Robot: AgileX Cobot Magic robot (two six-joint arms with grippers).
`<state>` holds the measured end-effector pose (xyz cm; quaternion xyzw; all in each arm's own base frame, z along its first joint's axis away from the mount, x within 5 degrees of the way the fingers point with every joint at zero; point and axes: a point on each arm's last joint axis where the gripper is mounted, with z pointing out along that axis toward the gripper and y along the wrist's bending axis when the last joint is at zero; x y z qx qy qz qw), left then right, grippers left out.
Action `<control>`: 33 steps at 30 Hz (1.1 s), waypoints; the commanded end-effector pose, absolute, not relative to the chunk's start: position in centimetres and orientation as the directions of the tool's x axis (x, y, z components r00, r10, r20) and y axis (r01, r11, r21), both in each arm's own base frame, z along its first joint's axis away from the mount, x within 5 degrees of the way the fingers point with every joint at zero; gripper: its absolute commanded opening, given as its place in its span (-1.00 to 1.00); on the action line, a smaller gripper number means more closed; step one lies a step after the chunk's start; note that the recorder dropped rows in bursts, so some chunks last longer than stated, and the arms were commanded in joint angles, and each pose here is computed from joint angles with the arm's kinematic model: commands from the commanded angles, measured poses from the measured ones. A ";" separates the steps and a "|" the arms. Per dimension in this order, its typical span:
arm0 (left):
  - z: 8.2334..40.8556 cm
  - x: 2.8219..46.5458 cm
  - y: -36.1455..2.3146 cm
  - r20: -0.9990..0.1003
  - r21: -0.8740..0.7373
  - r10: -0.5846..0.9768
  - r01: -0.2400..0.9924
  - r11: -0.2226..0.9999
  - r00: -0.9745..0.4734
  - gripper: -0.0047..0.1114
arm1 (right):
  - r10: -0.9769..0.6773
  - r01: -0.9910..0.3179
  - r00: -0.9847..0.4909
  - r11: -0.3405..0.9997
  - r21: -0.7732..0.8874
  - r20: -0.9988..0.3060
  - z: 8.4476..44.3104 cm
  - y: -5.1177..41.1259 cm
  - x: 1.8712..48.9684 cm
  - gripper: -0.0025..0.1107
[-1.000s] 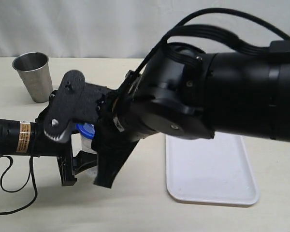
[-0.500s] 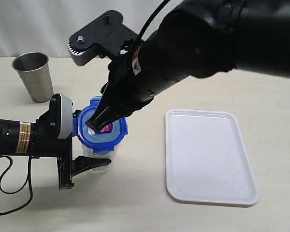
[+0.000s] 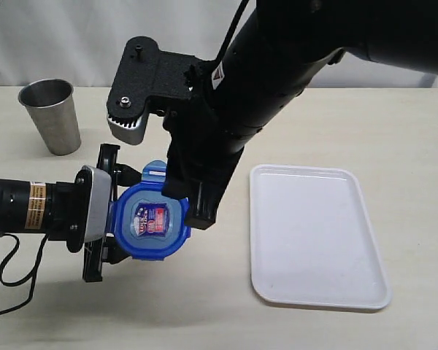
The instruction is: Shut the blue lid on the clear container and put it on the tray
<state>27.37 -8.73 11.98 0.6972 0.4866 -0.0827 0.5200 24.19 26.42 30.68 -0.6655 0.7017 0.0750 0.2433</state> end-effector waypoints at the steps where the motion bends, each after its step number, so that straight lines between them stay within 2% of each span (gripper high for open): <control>1: 12.5 27.5 -9.0 -0.624 0.663 0.578 0.748 0.035 0.526 -0.92 | -0.878 -0.974 0.046 0.067 -0.218 -0.476 30.1 27.2 24.6 -0.10; 15: 12.6 27.5 -9.0 -0.631 0.660 0.568 0.751 0.036 0.528 -0.92 | -0.907 -0.986 0.006 0.066 -0.156 -0.422 26.5 28.4 25.7 -0.13; 19: 12.7 27.5 -9.0 -0.675 0.619 0.562 0.781 0.079 0.478 -0.92 | -0.912 -0.988 -0.004 0.068 -0.141 -0.410 25.9 28.5 25.9 -0.22; 28: 12.7 27.2 -9.2 -0.716 0.577 0.534 0.812 0.090 0.450 -0.92 | -0.932 -0.995 -0.037 0.069 -0.078 -0.360 23.7 28.8 26.1 -0.22; 33: 12.7 27.2 -9.2 -0.722 0.567 0.532 0.819 0.091 0.441 -0.92 | -0.924 -0.997 -0.037 0.057 -0.043 -0.381 23.5 29.2 25.9 -0.22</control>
